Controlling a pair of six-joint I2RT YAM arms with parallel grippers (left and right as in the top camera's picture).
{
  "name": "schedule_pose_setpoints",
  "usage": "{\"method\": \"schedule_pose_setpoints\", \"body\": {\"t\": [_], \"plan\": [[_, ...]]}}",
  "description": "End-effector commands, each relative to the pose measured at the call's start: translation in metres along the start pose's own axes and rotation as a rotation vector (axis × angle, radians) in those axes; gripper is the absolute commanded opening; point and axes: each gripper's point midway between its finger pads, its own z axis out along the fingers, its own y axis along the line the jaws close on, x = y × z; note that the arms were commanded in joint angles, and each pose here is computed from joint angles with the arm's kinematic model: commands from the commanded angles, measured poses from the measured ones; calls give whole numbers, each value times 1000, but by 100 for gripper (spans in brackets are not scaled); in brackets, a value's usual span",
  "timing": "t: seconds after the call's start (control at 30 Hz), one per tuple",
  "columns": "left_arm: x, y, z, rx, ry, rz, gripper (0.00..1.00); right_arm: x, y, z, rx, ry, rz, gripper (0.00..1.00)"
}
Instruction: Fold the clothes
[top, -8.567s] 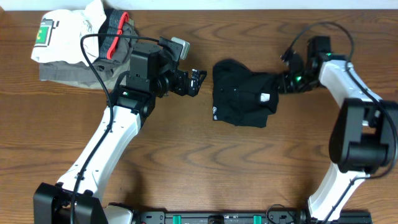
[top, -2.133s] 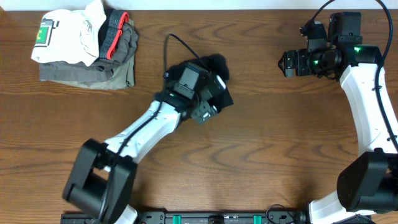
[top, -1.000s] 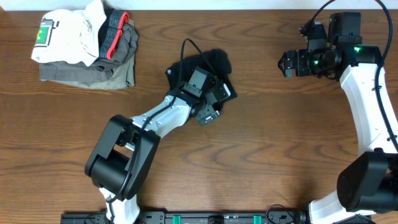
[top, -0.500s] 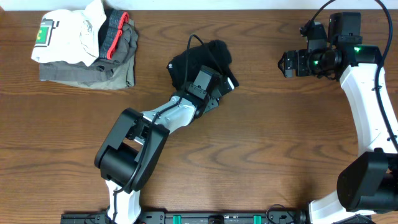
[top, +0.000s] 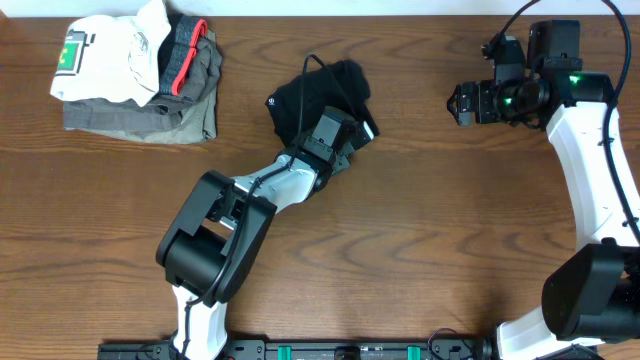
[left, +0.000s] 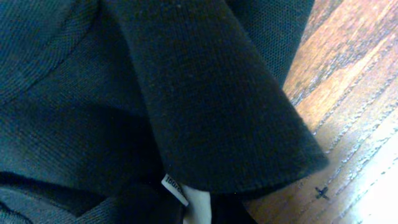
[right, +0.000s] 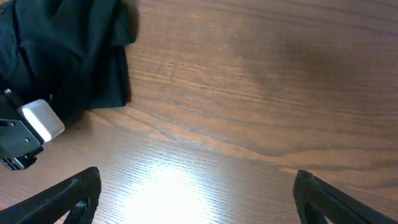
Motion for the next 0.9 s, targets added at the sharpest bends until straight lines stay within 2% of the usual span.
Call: {"method": "schedule_pose_setpoints", "body": {"t": [0.0, 0.17, 0.33, 0.63, 0.87], "plan": [[6, 13, -16, -37, 13, -78, 6, 5, -5, 4, 4, 18, 23, 96], [-29, 54, -64, -121, -113, -128, 6, 5, -5, 4, 4, 17, 23, 96], [-45, 78, -97, -171, -186, -152, 6, 5, -4, 4, 3, 17, 23, 96], [-49, 84, -102, -187, -199, -158, 6, 6, -4, 5, 3, 19, 24, 96], [-59, 138, -125, -298, -179, -208, 6, 8, -5, 9, 2, 21, 24, 96]]}}
